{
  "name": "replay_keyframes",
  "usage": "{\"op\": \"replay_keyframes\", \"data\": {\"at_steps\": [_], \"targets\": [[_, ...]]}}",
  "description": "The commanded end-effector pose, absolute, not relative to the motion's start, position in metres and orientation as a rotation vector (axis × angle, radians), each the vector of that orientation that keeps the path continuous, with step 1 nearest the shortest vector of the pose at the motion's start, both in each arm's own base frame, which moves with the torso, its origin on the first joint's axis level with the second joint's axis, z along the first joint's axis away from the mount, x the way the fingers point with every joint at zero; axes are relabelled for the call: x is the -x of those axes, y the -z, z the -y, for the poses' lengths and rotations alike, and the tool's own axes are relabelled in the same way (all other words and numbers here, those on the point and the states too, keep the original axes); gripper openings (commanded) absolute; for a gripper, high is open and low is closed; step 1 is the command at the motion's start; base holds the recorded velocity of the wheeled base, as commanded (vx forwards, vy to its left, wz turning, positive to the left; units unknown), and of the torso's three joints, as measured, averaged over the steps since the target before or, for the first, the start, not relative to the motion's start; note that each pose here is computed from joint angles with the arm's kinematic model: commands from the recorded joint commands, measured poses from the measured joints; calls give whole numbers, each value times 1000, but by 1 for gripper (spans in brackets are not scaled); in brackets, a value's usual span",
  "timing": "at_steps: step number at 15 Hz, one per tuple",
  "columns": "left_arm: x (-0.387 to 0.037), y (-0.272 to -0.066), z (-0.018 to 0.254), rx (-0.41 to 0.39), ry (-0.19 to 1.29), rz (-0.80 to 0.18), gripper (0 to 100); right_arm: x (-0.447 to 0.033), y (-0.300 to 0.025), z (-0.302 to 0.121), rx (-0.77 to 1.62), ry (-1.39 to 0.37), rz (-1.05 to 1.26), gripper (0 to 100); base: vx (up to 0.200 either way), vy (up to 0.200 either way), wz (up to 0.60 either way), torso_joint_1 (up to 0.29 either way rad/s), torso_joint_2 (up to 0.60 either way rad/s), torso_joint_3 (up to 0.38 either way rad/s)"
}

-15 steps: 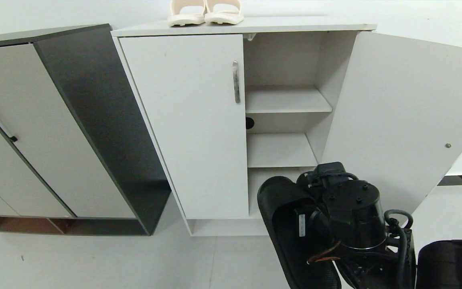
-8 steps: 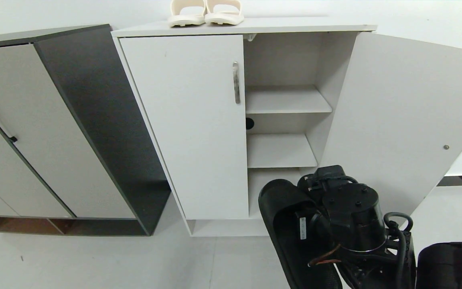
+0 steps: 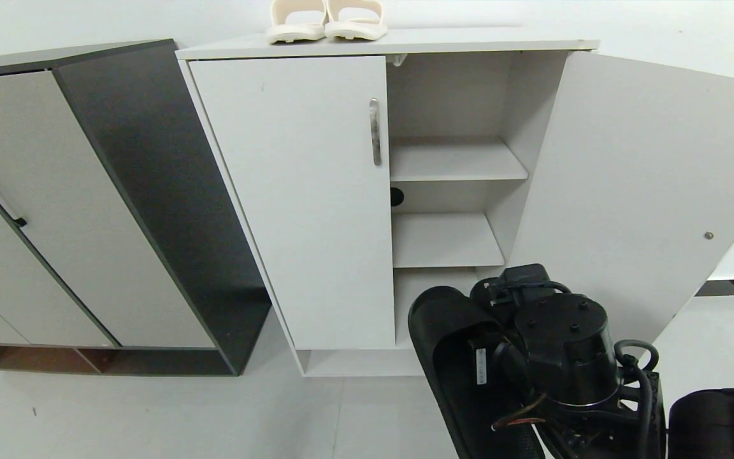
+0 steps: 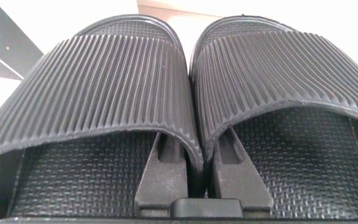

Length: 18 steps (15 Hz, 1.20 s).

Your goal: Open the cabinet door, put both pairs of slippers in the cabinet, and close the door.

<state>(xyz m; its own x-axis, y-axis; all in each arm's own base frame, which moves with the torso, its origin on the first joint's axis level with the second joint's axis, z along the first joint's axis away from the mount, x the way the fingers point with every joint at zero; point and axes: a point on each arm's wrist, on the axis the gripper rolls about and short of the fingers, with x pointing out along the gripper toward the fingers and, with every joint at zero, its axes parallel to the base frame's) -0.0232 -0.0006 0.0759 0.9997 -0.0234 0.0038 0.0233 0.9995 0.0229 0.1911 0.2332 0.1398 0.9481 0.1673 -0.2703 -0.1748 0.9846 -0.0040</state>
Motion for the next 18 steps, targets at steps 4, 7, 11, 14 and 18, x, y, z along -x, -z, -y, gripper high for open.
{"op": "replay_keyframes", "data": {"at_steps": [4,7,11,14,18], "targets": [[23,-76,1,-26,21,0,0,-194,-138,-238,17,-171,-272,0,0,-100,0,1,1,-2],[23,-76,1,-26,21,0,0,-203,-125,-249,4,-160,-271,0,0,-200,0,6,2,-1],[23,-76,1,-25,21,0,0,-224,-112,-269,-10,-137,-265,0,0,-50,0,3,2,-1],[23,-76,1,-25,21,0,0,-245,-97,-289,-23,-129,-267,0,0,0,0,0,0,0],[23,-76,1,-25,21,0,0,-261,-88,-303,-32,-123,-261,0,0,0,0,0,0,0]]}}
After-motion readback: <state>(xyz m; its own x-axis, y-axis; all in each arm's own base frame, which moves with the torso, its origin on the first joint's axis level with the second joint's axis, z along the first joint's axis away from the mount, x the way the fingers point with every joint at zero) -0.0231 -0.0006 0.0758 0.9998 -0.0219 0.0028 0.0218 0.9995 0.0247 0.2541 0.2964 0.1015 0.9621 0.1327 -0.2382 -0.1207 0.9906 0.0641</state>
